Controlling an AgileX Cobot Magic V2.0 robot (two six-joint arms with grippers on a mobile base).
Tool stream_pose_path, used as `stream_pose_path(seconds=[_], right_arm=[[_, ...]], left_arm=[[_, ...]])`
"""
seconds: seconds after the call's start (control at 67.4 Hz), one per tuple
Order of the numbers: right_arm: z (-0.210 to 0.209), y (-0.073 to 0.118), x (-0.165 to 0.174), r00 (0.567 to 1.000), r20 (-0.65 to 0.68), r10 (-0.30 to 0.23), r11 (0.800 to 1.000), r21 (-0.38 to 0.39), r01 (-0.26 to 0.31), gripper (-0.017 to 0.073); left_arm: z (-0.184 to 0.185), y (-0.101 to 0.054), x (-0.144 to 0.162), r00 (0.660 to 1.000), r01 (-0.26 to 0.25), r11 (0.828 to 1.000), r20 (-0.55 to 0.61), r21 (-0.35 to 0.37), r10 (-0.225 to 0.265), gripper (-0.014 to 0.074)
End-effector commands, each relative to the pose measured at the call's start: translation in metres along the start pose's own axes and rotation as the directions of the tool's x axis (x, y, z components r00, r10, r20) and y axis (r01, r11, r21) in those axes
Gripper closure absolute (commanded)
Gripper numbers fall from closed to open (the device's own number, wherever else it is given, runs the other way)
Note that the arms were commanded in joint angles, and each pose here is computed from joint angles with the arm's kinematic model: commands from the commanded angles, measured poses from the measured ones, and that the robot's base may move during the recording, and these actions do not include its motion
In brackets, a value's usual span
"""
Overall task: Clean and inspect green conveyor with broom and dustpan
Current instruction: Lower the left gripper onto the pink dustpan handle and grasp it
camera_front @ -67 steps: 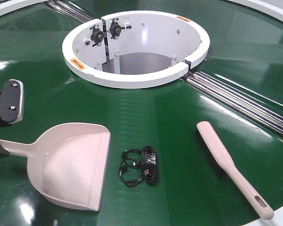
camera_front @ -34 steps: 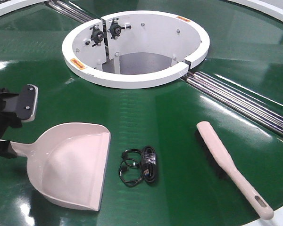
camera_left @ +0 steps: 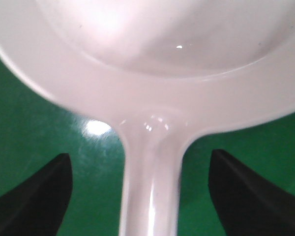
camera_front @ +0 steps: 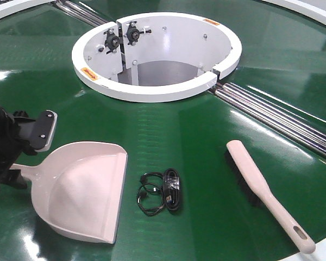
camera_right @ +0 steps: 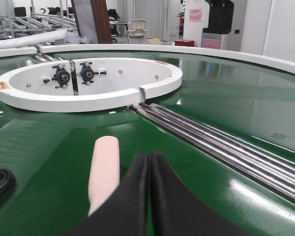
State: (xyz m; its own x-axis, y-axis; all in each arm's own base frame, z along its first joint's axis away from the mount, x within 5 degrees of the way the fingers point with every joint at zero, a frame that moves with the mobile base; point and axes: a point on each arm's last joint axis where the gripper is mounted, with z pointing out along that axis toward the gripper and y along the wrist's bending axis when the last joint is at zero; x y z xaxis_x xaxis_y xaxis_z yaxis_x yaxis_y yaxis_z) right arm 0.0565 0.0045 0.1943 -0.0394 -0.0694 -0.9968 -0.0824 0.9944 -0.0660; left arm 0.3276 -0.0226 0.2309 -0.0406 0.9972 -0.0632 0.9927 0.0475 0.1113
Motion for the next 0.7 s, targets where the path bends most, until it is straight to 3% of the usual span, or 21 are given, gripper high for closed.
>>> stream_pose_path(seconds=[0.0, 0.415, 0.564, 0.682], right_arm=[[-0.001, -0.001, -0.003, 0.997, 0.079, -0.009, 1.0, 0.014, 0.008, 0.0569], [-0.001, -0.001, -0.003, 0.997, 0.078, -0.009, 1.0, 0.014, 0.008, 0.0569], [-0.001, -0.001, -0.003, 0.997, 0.078, -0.009, 1.0, 0.014, 0.008, 0.0569], [-0.001, -0.001, -0.003, 0.997, 0.078, -0.009, 1.0, 0.014, 0.008, 0.0569]], left_arm=[[-0.013, 0.003, -0.004, 1.0, -0.017, 0.999, 0.006, -0.043, 0.018, 0.0049], [0.003, 0.005, 0.0, 0.999, -0.024, 1.0, -0.034, 0.019, 0.024, 0.0083], [0.006, 0.006, -0.002, 0.999, -0.027, 0.999, -0.035, 0.029, 0.028, 0.0183], [0.005, 0.005, -0.002, 0.999, -0.027, 0.999, -0.035, 0.027, 0.028, 0.0327]])
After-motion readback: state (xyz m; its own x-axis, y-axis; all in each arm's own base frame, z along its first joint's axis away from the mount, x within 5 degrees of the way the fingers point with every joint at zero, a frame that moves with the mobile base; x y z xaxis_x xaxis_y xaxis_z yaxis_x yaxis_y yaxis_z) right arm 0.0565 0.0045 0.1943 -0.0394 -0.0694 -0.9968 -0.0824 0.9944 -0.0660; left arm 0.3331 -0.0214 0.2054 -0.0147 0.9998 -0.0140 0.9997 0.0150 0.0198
